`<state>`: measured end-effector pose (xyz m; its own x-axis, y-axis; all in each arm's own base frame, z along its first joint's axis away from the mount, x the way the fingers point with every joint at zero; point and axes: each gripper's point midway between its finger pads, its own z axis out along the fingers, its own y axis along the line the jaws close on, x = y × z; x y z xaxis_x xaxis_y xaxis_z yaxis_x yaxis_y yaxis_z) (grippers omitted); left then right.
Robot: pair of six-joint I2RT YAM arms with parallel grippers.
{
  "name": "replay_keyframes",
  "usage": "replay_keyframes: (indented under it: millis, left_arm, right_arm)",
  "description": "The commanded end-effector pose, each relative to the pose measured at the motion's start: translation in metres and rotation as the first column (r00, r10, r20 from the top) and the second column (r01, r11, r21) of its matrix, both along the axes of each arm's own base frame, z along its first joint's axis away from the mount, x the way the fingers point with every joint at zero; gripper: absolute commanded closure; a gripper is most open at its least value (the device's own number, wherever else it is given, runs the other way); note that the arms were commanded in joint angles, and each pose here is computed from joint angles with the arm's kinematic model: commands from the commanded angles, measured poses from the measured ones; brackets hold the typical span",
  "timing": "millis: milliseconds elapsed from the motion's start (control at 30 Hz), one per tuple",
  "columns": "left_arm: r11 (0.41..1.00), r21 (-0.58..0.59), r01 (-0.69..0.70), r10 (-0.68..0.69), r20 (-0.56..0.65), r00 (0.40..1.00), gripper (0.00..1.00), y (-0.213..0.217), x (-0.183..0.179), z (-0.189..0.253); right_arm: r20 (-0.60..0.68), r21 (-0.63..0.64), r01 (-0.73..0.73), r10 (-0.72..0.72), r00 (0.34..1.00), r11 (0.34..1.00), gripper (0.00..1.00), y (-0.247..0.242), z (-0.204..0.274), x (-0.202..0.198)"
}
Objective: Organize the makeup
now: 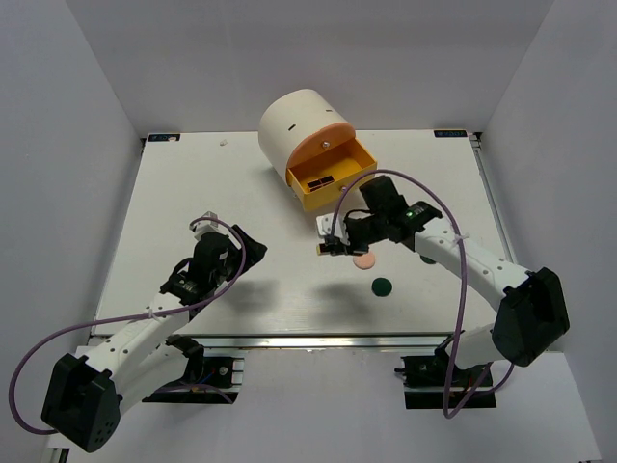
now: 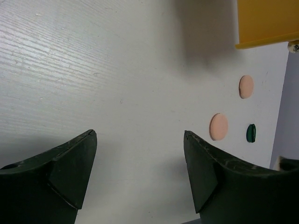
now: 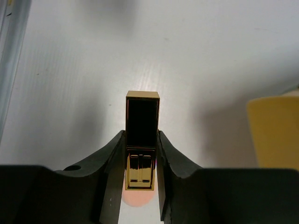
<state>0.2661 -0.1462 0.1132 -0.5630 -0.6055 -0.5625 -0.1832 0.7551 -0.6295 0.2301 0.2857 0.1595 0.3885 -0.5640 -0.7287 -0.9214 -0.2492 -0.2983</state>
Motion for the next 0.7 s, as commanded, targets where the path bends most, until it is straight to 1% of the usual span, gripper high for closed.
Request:
replay_keyframes:
  millis: [0, 133, 267, 500, 567, 600, 667]
  left_arm:
    - [1.000, -0.014, -0.005, 0.005, 0.018, 1.000, 0.16, 0.001, 0.001, 0.004]
    - [1.000, -0.015, -0.002, 0.003, 0.016, 1.000, 0.16, 0.001, 0.001, 0.003]
    - [1.000, -0.017, -0.002, 0.003, 0.019, 1.000, 0.16, 0.000, 0.002, 0.004]
    - [1.000, -0.018, -0.007, 0.008, 0.022, 1.000, 0.16, 0.002, 0.002, 0.005]
    - [1.000, -0.020, -0.006, 0.007, 0.024, 1.000, 0.16, 0.001, 0.001, 0.005]
    - [1.000, -0.023, -0.007, 0.008, 0.025, 1.000, 0.16, 0.001, 0.002, 0.005]
    - [1.000, -0.025, -0.004, 0.005, 0.025, 1.000, 0.16, 0.000, 0.002, 0.005]
  right_arm:
    - [0.019, 0.097, 0.037, -0.039, 0.999, 0.995, 1.00, 0.001, 0.043, 0.016]
    - [0.104, 0.186, 0.098, -0.119, 0.987, 0.978, 1.00, -0.003, 0.081, 0.054]
    - [0.167, 0.231, 0.159, -0.200, 0.965, 0.960, 1.00, -0.016, 0.102, 0.090]
    - [0.261, 0.269, 0.214, -0.285, 0.922, 0.939, 1.00, -0.027, 0.123, 0.137]
    - [0.266, 0.262, 0.232, -0.301, 0.916, 0.937, 1.00, -0.027, 0.119, 0.150]
    - [0.283, 0.273, 0.233, -0.309, 0.908, 0.934, 1.00, -0.026, 0.126, 0.156]
    - [0.282, 0.259, 0.247, -0.318, 0.905, 0.934, 1.00, -0.025, 0.118, 0.168]
